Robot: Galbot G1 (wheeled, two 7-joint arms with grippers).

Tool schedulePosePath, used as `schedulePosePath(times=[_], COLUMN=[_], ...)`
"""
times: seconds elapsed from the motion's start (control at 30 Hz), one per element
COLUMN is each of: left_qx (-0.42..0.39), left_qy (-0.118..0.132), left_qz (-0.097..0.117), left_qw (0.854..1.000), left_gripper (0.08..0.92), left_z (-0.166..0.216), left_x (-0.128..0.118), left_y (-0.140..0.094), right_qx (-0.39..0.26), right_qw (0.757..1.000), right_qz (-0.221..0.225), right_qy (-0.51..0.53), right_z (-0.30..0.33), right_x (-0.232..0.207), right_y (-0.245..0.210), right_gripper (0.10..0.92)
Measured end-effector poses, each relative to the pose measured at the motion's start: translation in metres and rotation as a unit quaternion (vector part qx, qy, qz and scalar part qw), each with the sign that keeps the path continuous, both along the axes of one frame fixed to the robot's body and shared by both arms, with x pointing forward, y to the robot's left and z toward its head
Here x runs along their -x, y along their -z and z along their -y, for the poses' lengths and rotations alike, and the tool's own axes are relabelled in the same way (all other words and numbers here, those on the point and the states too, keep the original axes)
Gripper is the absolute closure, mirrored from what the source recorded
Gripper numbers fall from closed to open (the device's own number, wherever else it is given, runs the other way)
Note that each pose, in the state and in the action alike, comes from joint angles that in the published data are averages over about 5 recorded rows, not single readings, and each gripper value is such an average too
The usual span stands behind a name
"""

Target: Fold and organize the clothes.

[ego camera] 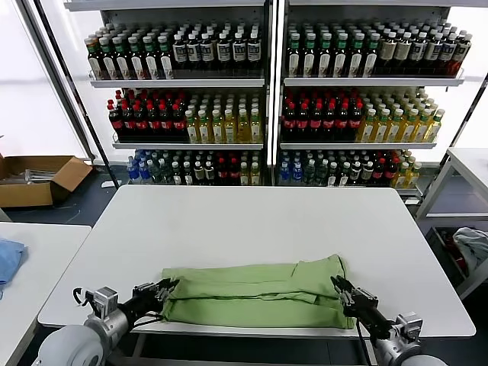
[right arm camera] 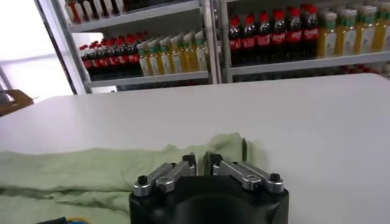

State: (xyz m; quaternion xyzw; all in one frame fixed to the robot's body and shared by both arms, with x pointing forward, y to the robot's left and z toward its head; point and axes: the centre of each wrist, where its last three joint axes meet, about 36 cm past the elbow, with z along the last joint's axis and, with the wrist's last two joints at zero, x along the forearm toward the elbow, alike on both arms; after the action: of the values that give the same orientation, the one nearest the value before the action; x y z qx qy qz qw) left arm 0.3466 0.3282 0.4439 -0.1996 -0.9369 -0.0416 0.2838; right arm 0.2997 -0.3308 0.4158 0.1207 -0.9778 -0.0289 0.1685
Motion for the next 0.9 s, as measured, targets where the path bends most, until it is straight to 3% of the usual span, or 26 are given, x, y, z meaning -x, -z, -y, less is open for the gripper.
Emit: schedulePosePath(times=[0.3,0.43,0.57,0.77,0.9], left_qx=[0.011,0.022,0.028,0.025,0.019], left_qy=[-0.035,-0.059,-0.078,-0.099,-0.11], left_qz=[0.015,0.017,0.017,0.007,-0.004], left_qw=[0.999,0.998,0.996,0.995,0.994], left_gripper=[0.445,0.324,0.22,0.178,0.214], left_z=[0.003,0.014,0.028,0.041,0.048], left_x=[0.019,0.027,0.03,0.029,0.027], left_y=[-0.014,-0.01,0.001,0.019,0.031], right_qx=[0.02,0.029,0.036,0.045,0.046], right_qw=[0.997,0.996,0.994,0.993,0.993], right_qz=[0.063,0.077,0.084,0.092,0.097], right_qy=[0.032,0.044,0.051,0.053,0.052], right_z=[0.038,0.05,0.06,0.071,0.074], right_x=[0.018,0.028,0.04,0.054,0.059], right_y=[-0.013,-0.013,-0.012,-0.014,-0.017], right_gripper=[0.382,0.265,0.206,0.2,0.2])
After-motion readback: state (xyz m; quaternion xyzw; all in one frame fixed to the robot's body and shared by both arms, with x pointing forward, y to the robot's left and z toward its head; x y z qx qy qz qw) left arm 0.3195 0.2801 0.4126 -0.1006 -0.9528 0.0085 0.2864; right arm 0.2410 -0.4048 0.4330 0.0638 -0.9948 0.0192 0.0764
